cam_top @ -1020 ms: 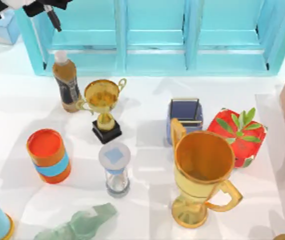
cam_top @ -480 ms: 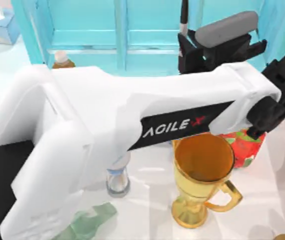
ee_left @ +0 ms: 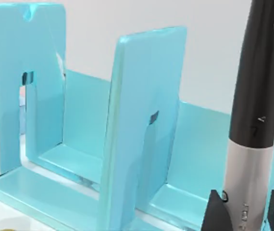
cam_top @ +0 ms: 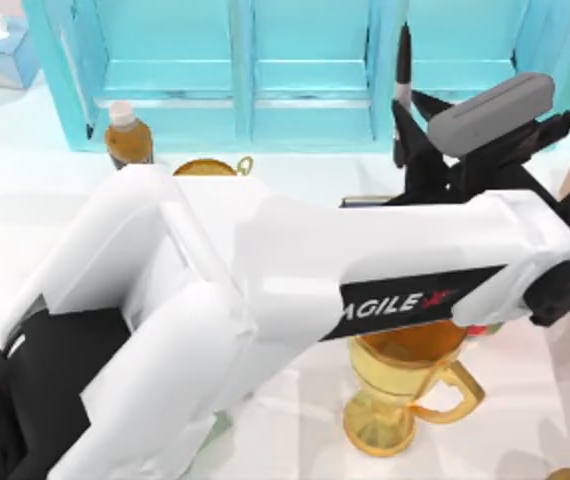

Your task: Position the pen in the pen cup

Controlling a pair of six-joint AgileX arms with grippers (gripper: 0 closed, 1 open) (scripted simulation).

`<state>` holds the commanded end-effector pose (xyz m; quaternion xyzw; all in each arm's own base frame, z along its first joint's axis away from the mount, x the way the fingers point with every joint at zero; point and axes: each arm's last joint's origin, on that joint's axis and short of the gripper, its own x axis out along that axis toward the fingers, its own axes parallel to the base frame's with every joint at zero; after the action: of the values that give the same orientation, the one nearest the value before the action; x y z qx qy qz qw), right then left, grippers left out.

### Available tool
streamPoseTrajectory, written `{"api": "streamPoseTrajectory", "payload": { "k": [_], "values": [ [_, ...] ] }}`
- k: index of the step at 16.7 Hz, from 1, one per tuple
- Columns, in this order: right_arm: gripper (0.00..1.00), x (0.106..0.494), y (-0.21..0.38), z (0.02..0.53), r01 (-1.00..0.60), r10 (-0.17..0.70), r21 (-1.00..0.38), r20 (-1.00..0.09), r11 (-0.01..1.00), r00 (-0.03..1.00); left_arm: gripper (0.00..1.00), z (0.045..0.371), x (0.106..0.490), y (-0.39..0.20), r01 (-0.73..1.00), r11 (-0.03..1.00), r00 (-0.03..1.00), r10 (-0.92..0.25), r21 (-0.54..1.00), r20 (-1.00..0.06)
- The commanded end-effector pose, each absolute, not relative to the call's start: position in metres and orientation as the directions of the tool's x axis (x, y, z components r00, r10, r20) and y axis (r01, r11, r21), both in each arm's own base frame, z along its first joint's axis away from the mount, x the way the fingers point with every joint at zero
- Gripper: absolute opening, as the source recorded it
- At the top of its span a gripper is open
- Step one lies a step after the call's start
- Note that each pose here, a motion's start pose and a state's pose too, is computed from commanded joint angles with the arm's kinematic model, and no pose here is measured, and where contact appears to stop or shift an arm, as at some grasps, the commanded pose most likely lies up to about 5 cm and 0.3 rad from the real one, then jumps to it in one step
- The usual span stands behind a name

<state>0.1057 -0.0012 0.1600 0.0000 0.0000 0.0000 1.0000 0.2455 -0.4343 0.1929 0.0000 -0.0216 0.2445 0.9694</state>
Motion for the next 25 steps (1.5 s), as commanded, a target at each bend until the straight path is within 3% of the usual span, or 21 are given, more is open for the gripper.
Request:
{"api": "streamPoseTrajectory", "payload": {
  "k": [1, 2, 9, 15, 25],
  "values": [
    [1.00, 0.1057, -0.0012, 0.1600, 0.000, 0.000, 0.000, 0.000, 1.000, 1.000, 0.00, 0.1834, 0.2504, -0.4365, -0.457, 0.882, 0.887, 0.461, -0.113, 0.009],
    [1.00, 0.1057, -0.0012, 0.1600, 0.000, 0.000, 0.000, 0.000, 1.000, 1.000, 0.00, 0.1836, 0.2506, -0.4364, -0.458, 0.882, 0.887, 0.462, -0.113, 0.010],
    [1.00, 0.1057, -0.0012, 0.1600, 0.000, 0.000, 0.000, 0.000, 1.000, 1.000, 0.00, 0.1846, 0.2484, -0.4334, -0.466, 0.885, 0.884, 0.466, -0.005, 0.029],
    [1.00, 0.1057, -0.0012, 0.1600, 0.000, 0.000, 0.000, 0.000, 1.000, 1.000, 0.00, 0.1908, 0.2495, -0.4321, -0.474, 0.880, 0.879, 0.474, -0.011, 0.042],
    [1.00, 0.1057, -0.0012, 0.1600, 0.000, 0.000, 0.000, 0.000, 1.000, 1.000, 0.75, 0.1908, 0.2495, -0.4321, -0.474, 0.880, 0.879, 0.474, -0.011, 0.042]
  ]
}}
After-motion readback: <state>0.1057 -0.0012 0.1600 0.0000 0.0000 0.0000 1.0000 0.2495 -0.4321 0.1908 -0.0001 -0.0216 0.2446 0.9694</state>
